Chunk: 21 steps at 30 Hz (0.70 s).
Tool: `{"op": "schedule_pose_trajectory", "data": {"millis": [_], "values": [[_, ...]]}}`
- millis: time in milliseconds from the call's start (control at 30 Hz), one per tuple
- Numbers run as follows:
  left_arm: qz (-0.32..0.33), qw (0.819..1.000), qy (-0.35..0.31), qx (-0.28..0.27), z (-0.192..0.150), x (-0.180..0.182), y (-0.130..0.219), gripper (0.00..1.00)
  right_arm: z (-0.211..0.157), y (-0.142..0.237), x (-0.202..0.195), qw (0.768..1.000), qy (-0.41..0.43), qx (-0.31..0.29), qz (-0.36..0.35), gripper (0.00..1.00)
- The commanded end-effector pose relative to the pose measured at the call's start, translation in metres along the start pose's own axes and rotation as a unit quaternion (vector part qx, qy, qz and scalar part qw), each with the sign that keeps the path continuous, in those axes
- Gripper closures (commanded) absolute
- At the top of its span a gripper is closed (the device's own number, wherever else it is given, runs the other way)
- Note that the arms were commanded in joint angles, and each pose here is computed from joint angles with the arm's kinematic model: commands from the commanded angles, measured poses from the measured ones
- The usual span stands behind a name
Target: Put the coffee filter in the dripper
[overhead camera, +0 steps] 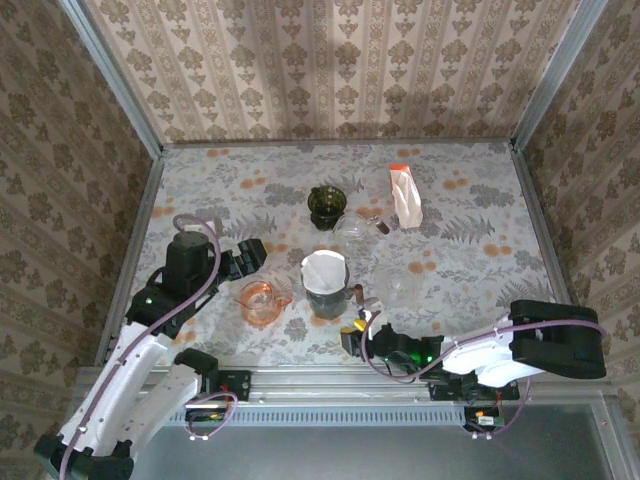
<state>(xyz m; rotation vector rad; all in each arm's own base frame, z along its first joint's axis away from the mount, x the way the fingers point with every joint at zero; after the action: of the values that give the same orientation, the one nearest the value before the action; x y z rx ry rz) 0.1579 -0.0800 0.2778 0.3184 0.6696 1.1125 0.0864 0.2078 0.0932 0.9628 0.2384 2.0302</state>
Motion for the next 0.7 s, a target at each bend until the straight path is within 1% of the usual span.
{"op": "schedule_pose_trajectory", "data": {"millis": [0,100,200,667], "values": [[-0.012,1.000,0.011,-0.022,0.010,-0.004,0.009,0.00,-0.001,-0.004,-0.002,0.999,-0.050,-0.001,-0.002,0.50],[-0.016,1.000,0.012,-0.023,0.010,-0.005,0.011,0.00,0.001,-0.008,-0.003,0.997,-0.071,-0.002,0.004,0.51],[-0.016,1.000,0.012,-0.022,0.009,-0.004,0.012,0.00,-0.001,-0.015,-0.004,0.998,-0.068,0.006,-0.005,0.53],[-0.010,1.000,0.003,-0.021,0.010,-0.004,0.015,0.00,0.002,-0.054,-0.005,0.995,-0.102,0.008,0.007,0.54]]}}
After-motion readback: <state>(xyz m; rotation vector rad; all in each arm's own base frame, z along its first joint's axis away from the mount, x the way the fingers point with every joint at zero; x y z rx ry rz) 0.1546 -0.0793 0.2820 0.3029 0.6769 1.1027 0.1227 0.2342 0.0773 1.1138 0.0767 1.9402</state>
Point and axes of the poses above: each hand's point on the last joint's axis, 136 mm out from that joint toward the fingers, its own y axis back along the fingers, its own x axis along the line the jaws close on, z = x × y, the point moved 10 cm from there along y, back along the fingers, and after that the axes turned 15 degrees about -y, right-handed, at the moved point
